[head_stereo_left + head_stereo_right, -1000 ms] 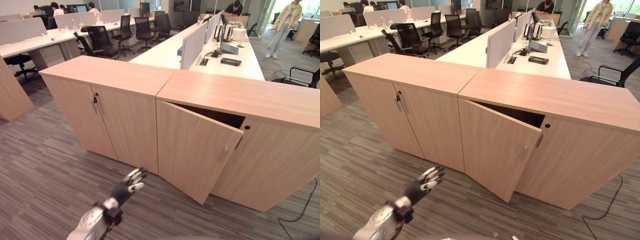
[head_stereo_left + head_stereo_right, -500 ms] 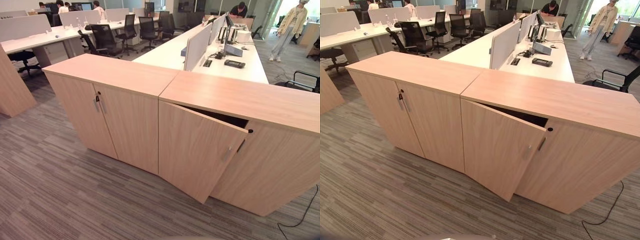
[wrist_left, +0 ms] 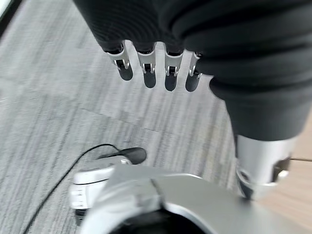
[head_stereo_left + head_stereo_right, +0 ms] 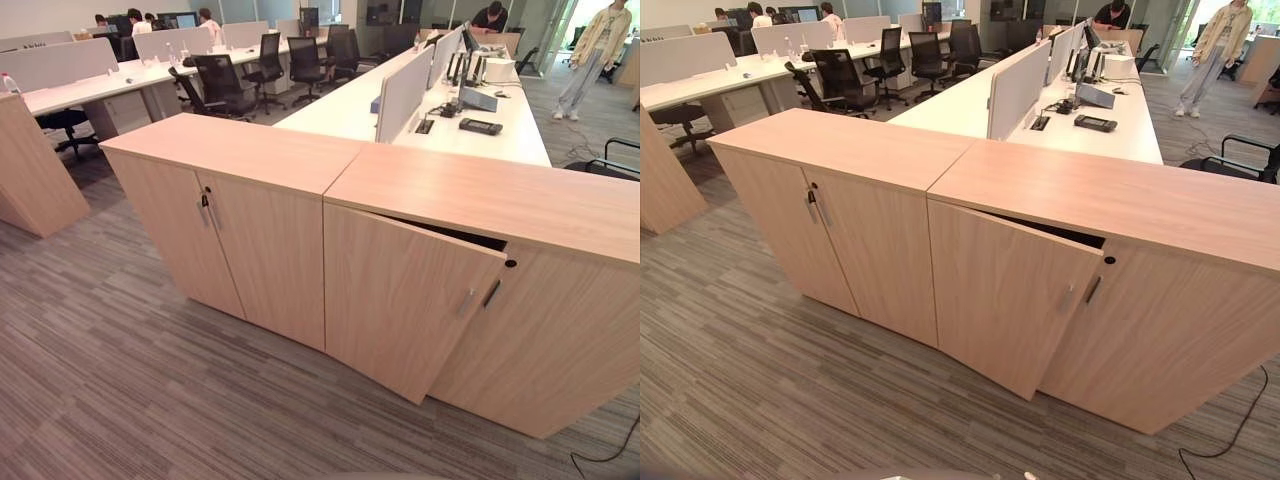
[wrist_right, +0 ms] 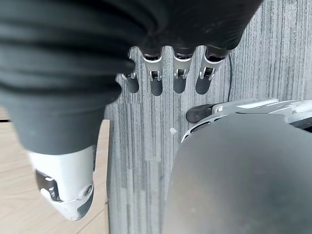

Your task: Put the empty folder in the office cabinet

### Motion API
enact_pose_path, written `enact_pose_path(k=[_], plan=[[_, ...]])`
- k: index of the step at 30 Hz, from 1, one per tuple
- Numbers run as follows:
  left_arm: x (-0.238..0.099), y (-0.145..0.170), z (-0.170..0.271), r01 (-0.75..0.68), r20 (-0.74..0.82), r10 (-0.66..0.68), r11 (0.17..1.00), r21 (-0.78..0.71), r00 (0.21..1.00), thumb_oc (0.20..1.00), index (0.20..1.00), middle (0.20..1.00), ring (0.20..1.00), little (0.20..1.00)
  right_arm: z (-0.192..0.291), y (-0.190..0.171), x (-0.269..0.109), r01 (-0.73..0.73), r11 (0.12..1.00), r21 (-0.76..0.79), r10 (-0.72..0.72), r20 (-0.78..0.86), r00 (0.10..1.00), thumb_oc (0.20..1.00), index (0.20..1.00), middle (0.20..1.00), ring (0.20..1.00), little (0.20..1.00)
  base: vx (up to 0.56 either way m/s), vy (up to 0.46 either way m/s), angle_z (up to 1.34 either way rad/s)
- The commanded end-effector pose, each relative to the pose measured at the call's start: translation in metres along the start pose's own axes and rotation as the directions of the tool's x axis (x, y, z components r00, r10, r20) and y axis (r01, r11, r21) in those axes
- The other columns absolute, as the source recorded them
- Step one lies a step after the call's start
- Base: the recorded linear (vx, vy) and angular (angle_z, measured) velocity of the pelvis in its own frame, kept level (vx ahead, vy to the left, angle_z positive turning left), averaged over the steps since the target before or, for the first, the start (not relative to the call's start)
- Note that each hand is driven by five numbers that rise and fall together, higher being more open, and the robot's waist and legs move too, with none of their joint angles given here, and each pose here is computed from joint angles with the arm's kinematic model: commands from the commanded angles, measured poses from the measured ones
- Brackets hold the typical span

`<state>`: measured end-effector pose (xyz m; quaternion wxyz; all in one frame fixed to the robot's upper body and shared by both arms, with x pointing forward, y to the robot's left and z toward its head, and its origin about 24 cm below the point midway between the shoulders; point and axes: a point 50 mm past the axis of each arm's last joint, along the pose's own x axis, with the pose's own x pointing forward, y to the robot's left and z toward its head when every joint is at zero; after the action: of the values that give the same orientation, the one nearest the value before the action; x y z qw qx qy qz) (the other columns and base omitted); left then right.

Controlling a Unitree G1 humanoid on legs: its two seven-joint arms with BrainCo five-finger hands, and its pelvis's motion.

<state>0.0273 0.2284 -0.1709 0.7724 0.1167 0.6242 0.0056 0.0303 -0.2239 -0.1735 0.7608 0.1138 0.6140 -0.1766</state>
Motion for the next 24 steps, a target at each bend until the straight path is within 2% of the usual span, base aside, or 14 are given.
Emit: enact_pose_path(k=[1, 13, 16, 20, 24], plan=[[0.005, -0.022, 0.038, 0.067, 0.101, -0.071, 0.997, 0.049, 0.992, 1.0, 1.0, 1.0, 1.0, 1.0, 0.029, 0.019, 0.003, -0.031, 0.998, -0.061, 0.035, 0.06, 0.998, 1.0, 1.0, 1.0, 1.0, 1.0, 0.0, 0.0, 0.0], [0.005, -0.023, 0.043, 0.068, 0.106, -0.078, 0.993, 0.093, 0.991, 1.0, 1.0, 1.0, 1.0, 1.0, 0.033, 0.017, 0.003, -0.023, 0.999, -0.041, 0.026, 0.064, 0.998, 1.0, 1.0, 1.0, 1.0, 1.0, 0.01, -0.042, -0.01], [0.006, -0.018, 0.049, 0.046, 0.125, -0.05, 0.998, 0.037, 0.991, 1.0, 1.0, 1.0, 1.0, 1.0, 0.038, 0.017, 0.003, -0.02, 0.999, -0.038, 0.023, 0.076, 0.997, 1.0, 1.0, 1.0, 1.0, 1.0, -0.04, -0.094, -0.02], [0.006, -0.012, 0.058, 0.013, 0.148, 0.009, 0.989, -0.146, 0.989, 1.0, 1.0, 1.0, 1.0, 1.0, 0.049, 0.018, 0.003, -0.01, 0.998, -0.062, 0.016, 0.106, 0.994, 1.0, 1.0, 1.0, 1.0, 1.0, -0.09, -0.055, 0.01], [0.006, -0.021, 0.055, 0.04, 0.134, -0.023, 0.991, -0.13, 0.991, 1.0, 1.0, 1.0, 1.0, 1.0, 0.054, 0.014, 0.003, 0.013, 0.996, -0.089, -0.003, 0.113, 0.994, 1.0, 1.0, 1.0, 1.0, 1.0, 0.02, 0.002, -0.42]])
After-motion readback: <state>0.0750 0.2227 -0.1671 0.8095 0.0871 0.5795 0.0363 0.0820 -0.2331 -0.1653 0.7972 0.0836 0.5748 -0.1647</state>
